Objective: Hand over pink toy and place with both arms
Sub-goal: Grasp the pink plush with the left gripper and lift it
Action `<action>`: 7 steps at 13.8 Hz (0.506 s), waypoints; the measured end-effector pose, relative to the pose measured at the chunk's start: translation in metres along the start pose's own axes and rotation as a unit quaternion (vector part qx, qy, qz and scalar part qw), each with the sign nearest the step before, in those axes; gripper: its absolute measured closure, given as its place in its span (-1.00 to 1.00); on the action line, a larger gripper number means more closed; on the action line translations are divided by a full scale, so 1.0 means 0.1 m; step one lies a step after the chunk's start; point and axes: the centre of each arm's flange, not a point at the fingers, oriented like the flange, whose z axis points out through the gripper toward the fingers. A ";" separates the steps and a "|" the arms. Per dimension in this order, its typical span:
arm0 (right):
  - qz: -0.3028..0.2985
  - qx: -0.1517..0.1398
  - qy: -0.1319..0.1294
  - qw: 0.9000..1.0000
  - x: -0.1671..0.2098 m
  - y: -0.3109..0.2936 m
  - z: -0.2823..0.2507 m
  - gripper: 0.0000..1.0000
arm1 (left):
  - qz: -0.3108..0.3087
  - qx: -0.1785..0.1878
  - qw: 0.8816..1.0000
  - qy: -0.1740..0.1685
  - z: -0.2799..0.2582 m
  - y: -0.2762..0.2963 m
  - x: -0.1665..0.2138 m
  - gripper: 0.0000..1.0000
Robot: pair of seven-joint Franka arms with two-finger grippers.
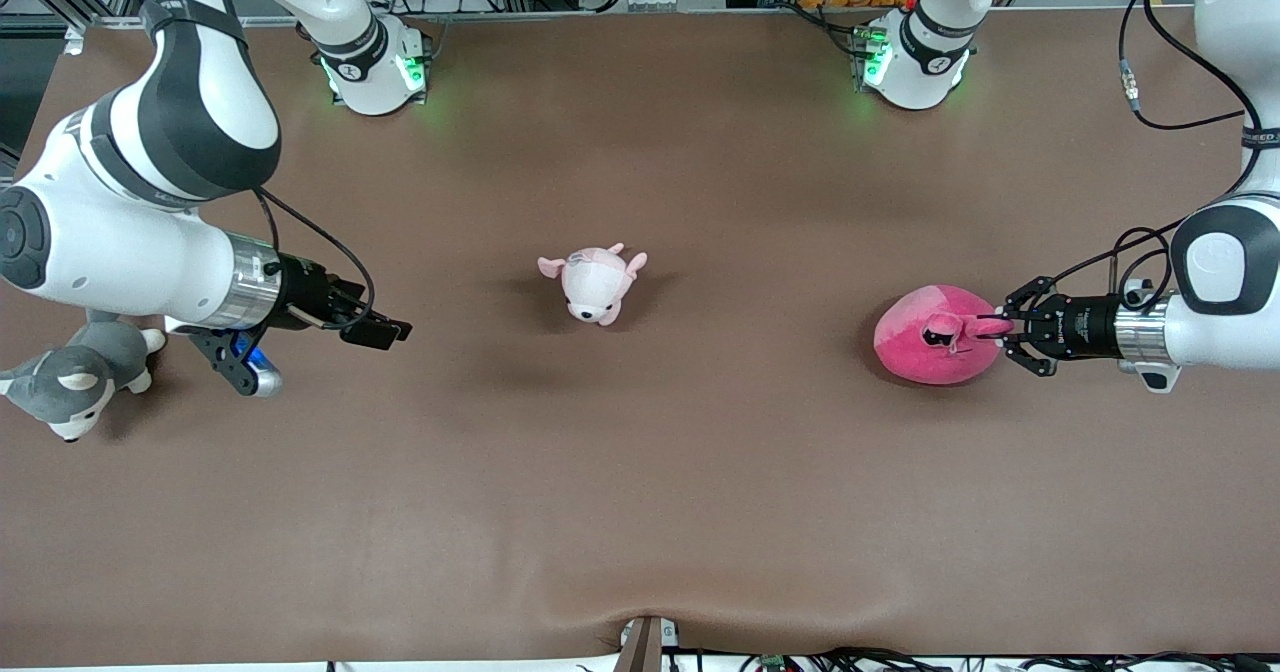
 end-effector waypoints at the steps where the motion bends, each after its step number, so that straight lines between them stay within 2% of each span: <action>1: 0.003 0.003 -0.003 1.000 0.01 0.00 0.00 -1.00 | 0.004 -0.002 1.000 0.001 -0.01 0.01 -0.04 0.73; 4: 0.040 0.023 -0.024 0.999 -0.03 -0.05 0.01 -1.00 | 0.020 -0.009 1.000 0.006 -0.06 0.04 -0.24 0.73; 7: 0.074 0.039 -0.037 0.996 -0.06 -0.09 -0.01 -1.00 | 0.011 -0.021 1.000 0.014 -0.15 0.06 -0.76 0.75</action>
